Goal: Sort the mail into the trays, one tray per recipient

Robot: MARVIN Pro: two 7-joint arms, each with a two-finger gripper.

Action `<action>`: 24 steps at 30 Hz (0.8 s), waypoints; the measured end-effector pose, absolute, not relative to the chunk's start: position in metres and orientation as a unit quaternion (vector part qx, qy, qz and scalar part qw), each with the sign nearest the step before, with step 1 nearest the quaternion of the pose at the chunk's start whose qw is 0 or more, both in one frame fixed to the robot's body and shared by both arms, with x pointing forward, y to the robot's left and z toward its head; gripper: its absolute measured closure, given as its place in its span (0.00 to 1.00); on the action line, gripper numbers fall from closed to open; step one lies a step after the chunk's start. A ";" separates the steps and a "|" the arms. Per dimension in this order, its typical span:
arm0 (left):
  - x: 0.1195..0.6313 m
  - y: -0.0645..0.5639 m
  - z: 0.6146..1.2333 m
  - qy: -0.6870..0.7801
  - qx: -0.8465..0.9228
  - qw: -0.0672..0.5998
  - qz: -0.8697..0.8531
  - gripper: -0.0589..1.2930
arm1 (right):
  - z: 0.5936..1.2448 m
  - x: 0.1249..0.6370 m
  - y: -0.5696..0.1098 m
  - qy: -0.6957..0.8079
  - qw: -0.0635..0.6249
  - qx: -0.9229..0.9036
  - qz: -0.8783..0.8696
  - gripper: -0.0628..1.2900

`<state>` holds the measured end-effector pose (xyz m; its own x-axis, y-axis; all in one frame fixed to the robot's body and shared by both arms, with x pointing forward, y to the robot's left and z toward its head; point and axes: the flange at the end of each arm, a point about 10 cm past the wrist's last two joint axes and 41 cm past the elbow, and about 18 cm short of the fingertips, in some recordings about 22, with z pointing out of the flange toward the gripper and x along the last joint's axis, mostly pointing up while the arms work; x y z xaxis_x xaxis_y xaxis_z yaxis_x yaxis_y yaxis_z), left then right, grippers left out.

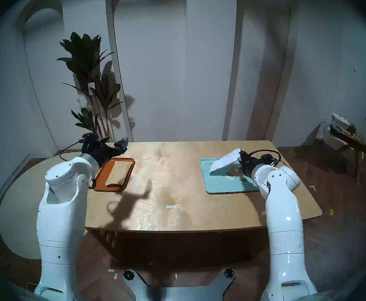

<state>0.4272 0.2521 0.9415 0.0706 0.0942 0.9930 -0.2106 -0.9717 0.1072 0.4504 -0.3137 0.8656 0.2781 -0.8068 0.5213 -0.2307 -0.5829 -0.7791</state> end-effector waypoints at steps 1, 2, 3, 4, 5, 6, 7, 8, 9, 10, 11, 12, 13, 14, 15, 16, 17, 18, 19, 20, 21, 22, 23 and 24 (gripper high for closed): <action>0.427 0.252 0.942 -0.040 0.723 0.112 0.681 0.03 | 0.866 0.450 -0.315 0.349 0.293 -0.742 -0.491 0.98; 0.427 0.252 0.942 -0.040 0.723 0.112 0.681 0.03 | 0.866 0.450 -0.315 0.349 0.292 -0.742 -0.492 0.98; 0.427 0.252 0.942 -0.040 0.723 0.112 0.681 0.03 | 0.867 0.450 -0.316 0.349 0.291 -0.742 -0.493 0.98; 0.427 0.252 0.942 -0.040 0.723 0.112 0.681 0.03 | 0.868 0.450 -0.316 0.348 0.290 -0.741 -0.495 0.98; 0.427 0.252 0.942 -0.040 0.723 0.112 0.681 0.03 | 0.868 0.449 -0.316 0.348 0.290 -0.741 -0.496 0.98; 0.427 0.252 0.942 -0.040 0.723 0.112 0.681 0.03 | 0.870 0.449 -0.316 0.347 0.290 -0.741 -0.497 0.98; 0.427 0.252 0.942 -0.040 0.723 0.112 0.681 0.03 | 0.872 0.447 -0.316 0.346 0.290 -0.740 -0.500 0.98; 0.427 0.252 0.942 -0.040 0.723 0.112 0.681 0.02 | 0.873 0.446 -0.315 0.345 0.290 -0.739 -0.500 0.96; 0.427 0.252 0.942 -0.040 0.723 0.112 0.681 0.02 | 0.873 0.445 -0.315 0.345 0.291 -0.739 -0.501 0.95; 0.427 0.252 0.942 -0.040 0.723 0.112 0.681 0.03 | 0.874 0.443 -0.314 0.345 0.292 -0.738 -0.501 0.85; 0.427 0.252 0.942 -0.040 0.723 0.112 0.681 0.03 | 0.876 0.440 -0.311 0.344 0.295 -0.738 -0.500 0.12; 0.427 0.252 0.942 -0.040 0.723 0.112 0.681 0.03 | 0.877 0.438 -0.309 0.344 0.298 -0.738 -0.498 0.04; 0.427 0.252 0.942 -0.040 0.723 0.112 0.681 0.03 | 0.878 0.436 -0.307 0.343 0.300 -0.739 -0.497 0.03; 0.427 0.252 0.942 -0.040 0.723 0.112 0.681 0.03 | 0.879 0.433 -0.305 0.342 0.302 -0.739 -0.495 0.03; 0.427 0.252 0.942 -0.040 0.723 0.112 0.681 0.03 | 0.880 0.431 -0.303 0.341 0.304 -0.740 -0.494 0.03; 0.427 0.252 0.942 -0.040 0.723 0.112 0.681 0.03 | 0.881 0.429 -0.301 0.341 0.306 -0.740 -0.492 0.03; 0.427 0.252 0.942 -0.040 0.723 0.112 0.681 0.03 | 0.882 0.426 -0.299 0.341 0.308 -0.741 -0.490 0.03; 0.427 0.252 0.942 -0.040 0.723 0.112 0.681 0.03 | 0.882 0.424 -0.298 0.341 0.309 -0.741 -0.489 0.03; 0.427 0.252 0.942 -0.040 0.723 0.112 0.681 0.03 | 0.883 0.423 -0.297 0.341 0.310 -0.742 -0.488 0.03; 0.427 0.252 0.942 -0.040 0.723 0.112 0.681 0.03 | 0.884 0.419 -0.295 0.340 0.310 -0.743 -0.486 0.03; 0.427 0.252 0.942 -0.040 0.723 0.112 0.681 0.03 | 0.885 0.417 -0.293 0.338 0.309 -0.744 -0.487 0.03; 0.427 0.252 0.942 -0.040 0.723 0.112 0.681 0.03 | 0.886 0.415 -0.291 0.334 0.309 -0.746 -0.487 0.03; 0.427 0.252 0.942 -0.040 0.723 0.112 0.681 0.03 | 0.887 0.414 -0.289 0.331 0.308 -0.747 -0.487 0.03; 0.427 0.252 0.942 -0.040 0.723 0.112 0.681 0.03 | 0.888 0.411 -0.283 0.318 0.303 -0.753 -0.490 0.03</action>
<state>0.4273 0.2521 0.9418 0.0705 0.0943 0.9930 -0.2112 -0.9716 0.1073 0.4111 -0.2832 0.8881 0.3181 -0.7755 0.5453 -0.1827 -0.6146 -0.7674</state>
